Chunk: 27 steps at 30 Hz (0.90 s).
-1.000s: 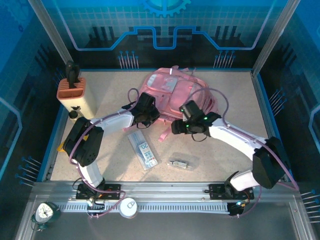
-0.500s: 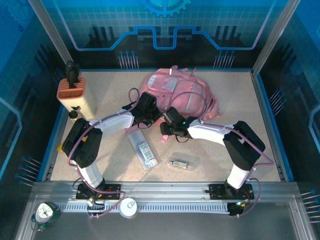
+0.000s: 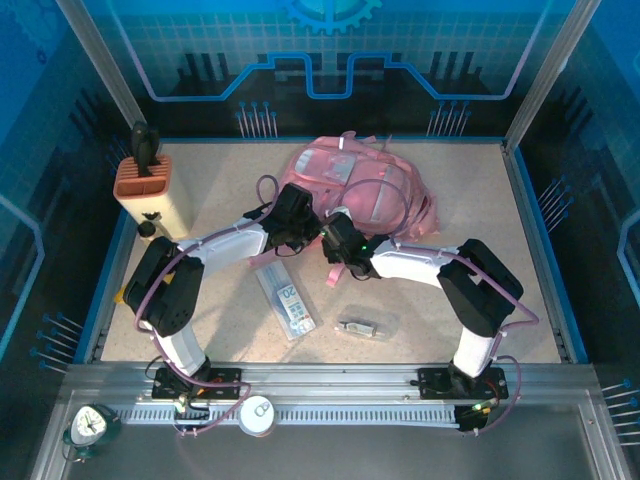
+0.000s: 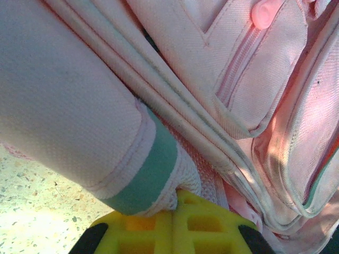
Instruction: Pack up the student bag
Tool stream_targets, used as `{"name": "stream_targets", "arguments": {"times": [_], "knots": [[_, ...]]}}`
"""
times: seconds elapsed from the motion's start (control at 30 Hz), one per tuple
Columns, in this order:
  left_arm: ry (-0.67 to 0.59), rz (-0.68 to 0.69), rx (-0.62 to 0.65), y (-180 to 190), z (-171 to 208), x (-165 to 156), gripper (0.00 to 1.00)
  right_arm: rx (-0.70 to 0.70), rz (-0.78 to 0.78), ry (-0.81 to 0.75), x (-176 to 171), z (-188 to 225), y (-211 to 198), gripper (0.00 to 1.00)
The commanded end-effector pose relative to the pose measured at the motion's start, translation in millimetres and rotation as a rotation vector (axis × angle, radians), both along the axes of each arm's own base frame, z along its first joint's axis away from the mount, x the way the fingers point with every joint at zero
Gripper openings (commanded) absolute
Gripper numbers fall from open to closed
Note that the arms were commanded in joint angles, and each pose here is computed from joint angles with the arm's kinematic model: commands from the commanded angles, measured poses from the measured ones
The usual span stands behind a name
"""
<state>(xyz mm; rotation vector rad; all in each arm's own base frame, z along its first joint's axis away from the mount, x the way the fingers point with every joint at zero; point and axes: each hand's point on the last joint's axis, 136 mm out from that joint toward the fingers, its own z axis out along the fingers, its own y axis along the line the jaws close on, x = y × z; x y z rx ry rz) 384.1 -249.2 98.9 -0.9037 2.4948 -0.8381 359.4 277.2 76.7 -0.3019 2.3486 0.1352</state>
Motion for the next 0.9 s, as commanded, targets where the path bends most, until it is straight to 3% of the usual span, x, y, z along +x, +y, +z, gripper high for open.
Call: {"name": "stream_targets", "arguments": {"times": [0.0,0.43,0.87], "knots": [[-0.106,-0.05,-0.094,-22.4,48.7,6.1,0.0,0.046,0.027,-0.142,21.8,24.6,18.6,0.31],[-0.114,-0.031,-0.066,-14.6,49.6,9.0,0.0,0.049,0.029,-0.089,13.2,22.4,12.6,0.01],[-0.106,0.037,-0.024,26.4,39.0,16.0,0.0,0.005,-0.128,0.14,-38.9,-10.5,-68.0,0.0]]}}
